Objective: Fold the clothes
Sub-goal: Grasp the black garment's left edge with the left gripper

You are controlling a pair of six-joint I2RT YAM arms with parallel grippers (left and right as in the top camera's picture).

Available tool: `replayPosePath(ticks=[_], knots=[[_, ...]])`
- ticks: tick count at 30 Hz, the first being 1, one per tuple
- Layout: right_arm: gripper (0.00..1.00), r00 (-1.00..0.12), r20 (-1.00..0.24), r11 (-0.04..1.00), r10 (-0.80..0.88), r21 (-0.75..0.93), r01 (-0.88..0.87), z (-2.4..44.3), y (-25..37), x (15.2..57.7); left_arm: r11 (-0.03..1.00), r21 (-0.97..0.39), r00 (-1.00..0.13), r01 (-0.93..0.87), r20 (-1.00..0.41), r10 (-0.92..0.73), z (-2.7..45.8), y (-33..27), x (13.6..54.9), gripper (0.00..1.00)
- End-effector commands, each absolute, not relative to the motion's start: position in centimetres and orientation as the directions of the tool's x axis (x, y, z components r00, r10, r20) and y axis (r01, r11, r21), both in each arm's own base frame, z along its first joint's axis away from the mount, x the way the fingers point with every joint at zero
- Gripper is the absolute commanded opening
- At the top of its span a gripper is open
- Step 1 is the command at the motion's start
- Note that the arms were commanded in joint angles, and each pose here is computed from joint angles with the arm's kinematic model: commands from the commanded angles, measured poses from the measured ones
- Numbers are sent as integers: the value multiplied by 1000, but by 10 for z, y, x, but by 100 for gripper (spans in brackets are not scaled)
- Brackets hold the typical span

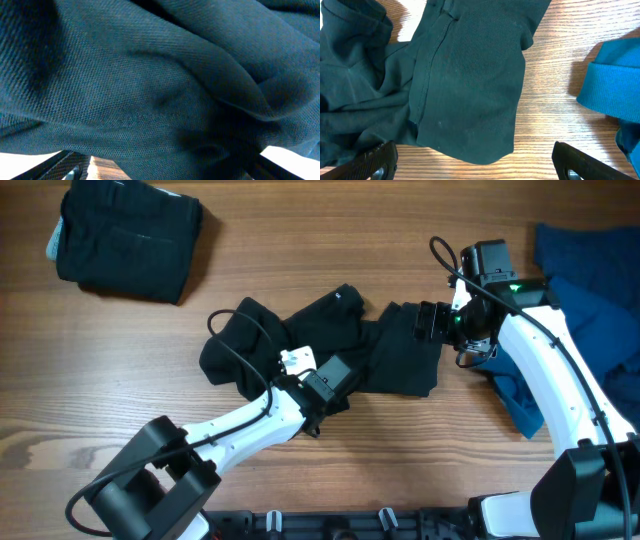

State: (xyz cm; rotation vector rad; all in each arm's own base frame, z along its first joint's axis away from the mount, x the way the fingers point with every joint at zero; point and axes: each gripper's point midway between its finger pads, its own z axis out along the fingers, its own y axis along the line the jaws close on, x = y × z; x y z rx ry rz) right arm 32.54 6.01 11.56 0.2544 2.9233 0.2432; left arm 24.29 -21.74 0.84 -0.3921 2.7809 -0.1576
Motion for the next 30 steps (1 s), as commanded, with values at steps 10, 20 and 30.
replayPosePath(ticks=[10,20,30], knots=[[100,-967,-191,974,171,179,137,120,60,322,988,-101,-956,-115,-261,-138,-7,-217,233,74],[100,-967,-189,974,171,179,138,120,60,322,994,-53,-974,-100,-200,-109,-11,-207,218,71],[100,-966,-186,973,178,180,144,120,60,322,1000,-14,-974,21,-225,17,-11,-205,221,66]])
